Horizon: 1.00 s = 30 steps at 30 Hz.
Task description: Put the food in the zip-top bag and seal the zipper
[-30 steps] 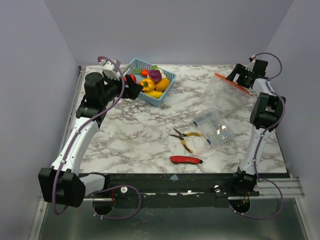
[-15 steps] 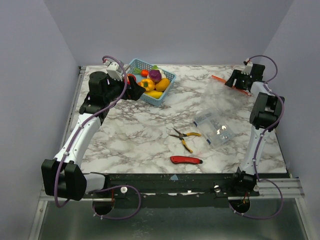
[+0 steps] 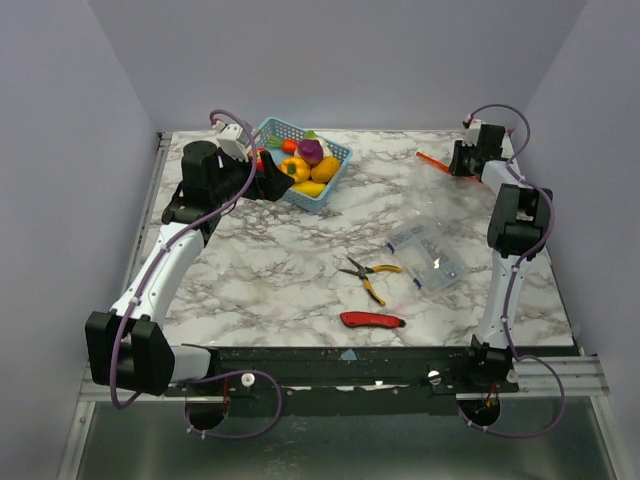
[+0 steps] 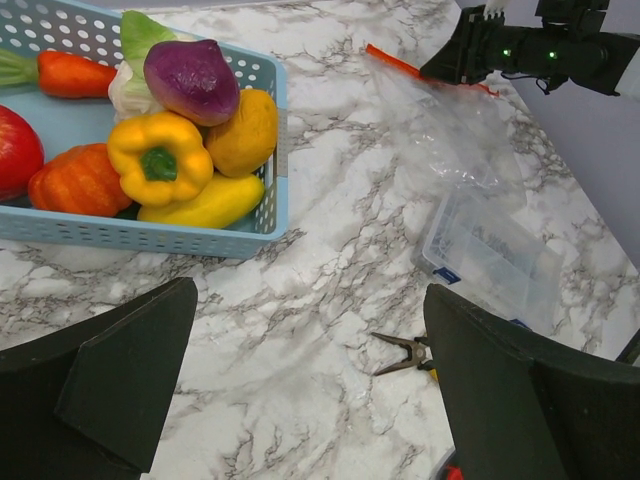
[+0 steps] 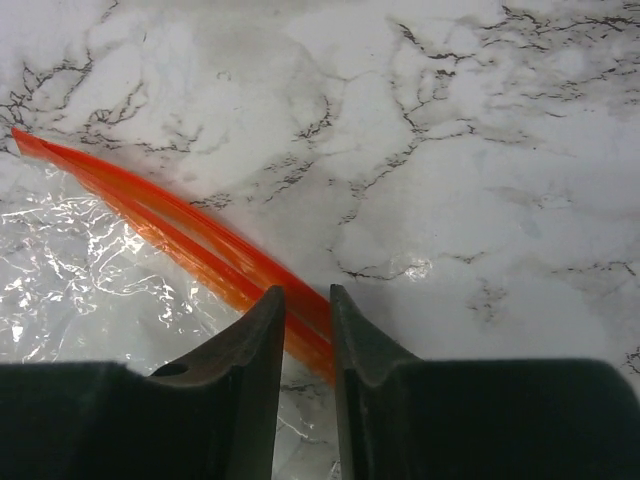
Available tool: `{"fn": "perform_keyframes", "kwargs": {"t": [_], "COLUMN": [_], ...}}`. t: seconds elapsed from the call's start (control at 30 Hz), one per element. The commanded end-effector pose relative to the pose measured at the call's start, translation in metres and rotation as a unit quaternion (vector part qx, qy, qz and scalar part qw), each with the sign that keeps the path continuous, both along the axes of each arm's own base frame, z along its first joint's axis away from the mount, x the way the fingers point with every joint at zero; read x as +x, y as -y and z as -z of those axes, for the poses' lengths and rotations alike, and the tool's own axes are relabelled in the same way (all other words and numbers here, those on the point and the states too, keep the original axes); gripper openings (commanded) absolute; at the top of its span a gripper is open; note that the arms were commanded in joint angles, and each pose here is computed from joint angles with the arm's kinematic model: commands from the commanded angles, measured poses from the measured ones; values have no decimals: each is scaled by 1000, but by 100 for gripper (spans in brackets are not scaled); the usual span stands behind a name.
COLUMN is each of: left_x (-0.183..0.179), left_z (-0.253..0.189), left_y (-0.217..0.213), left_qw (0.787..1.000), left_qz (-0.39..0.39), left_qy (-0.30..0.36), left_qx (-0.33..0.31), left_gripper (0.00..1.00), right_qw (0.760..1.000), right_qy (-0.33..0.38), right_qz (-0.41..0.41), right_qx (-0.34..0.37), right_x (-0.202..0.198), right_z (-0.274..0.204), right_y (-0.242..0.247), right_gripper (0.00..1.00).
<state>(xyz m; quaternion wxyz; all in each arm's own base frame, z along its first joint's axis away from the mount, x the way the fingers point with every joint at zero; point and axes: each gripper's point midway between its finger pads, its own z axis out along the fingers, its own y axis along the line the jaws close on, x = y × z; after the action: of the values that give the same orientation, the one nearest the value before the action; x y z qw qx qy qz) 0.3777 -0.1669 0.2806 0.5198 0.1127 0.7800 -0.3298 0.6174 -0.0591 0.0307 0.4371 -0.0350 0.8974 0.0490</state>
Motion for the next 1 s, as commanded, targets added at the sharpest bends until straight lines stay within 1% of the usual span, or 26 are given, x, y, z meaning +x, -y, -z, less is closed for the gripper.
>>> {"fn": "perform_keyframes", "kwargs": {"t": [0.0,0.03,0.07,0.13,0.17,0.2,0.23,0.3,0.33,0.4,0.43,0.57,0.6,0.67,0.77,0.9,0.97], "left_x": [-2,-2,-2,-2,-2,-2,-2,-3,-3,-5,-6,-9,-10,-11,-13,-16,-16], "left_z": [-16,-16,-16,-15,-15,-16,-15,-16,-17,-19,-19,-23,-24,-25,-26,-28,-28], "left_y": [5,5,5,5,6,6,7,8,8,9,9,10,10,11,13,14,15], "left_qw": [1000,1000,1000,1000,1000,1000,1000,1000,1000,1000,1000,1000,999,999,999,999,999], "left_qz": [14,15,14,15,16,16,18,20,21,24,24,26,26,28,33,37,38], "left_qy": [16,16,17,15,13,13,10,7,7,8,7,12,12,10,9,12,9], "left_qx": [-2,-1,-1,-1,-2,-3,-4,-7,-8,-10,-10,-12,-13,-16,-20,-23,-25], "left_gripper": [99,99,99,99,98,99,99,99,99,99,99,99,99,99,99,99,99], "right_qw": [999,999,999,998,996,994,990,973,966,956,949,922,914,899,887,894,895], "right_qy": [35,39,41,47,47,47,45,30,24,12,4,-25,-27,-42,-61,-61,-58], "right_qz": [13,12,13,44,70,95,132,226,254,288,310,367,381,415,447,438,434], "right_qx": [-22,-19,-16,-5,4,16,26,34,36,48,58,121,134,135,97,74,79], "right_x": [14,15,16,20,20,20,18,8,1,-11,-19,-34,-35,-40,-54,-72,-82], "right_z": [-31,-35,-39,-51,-57,-65,-69,-72,-75,-75,-75,-76,-77,-72,-67,-60,-60], "right_y": [8,6,6,10,14,16,23,42,47,50,51,46,45,50,65,75,81], "right_gripper": [24,21,16,5,1,1,4,33,46,61,65,69,72,99,100,100,100]}}
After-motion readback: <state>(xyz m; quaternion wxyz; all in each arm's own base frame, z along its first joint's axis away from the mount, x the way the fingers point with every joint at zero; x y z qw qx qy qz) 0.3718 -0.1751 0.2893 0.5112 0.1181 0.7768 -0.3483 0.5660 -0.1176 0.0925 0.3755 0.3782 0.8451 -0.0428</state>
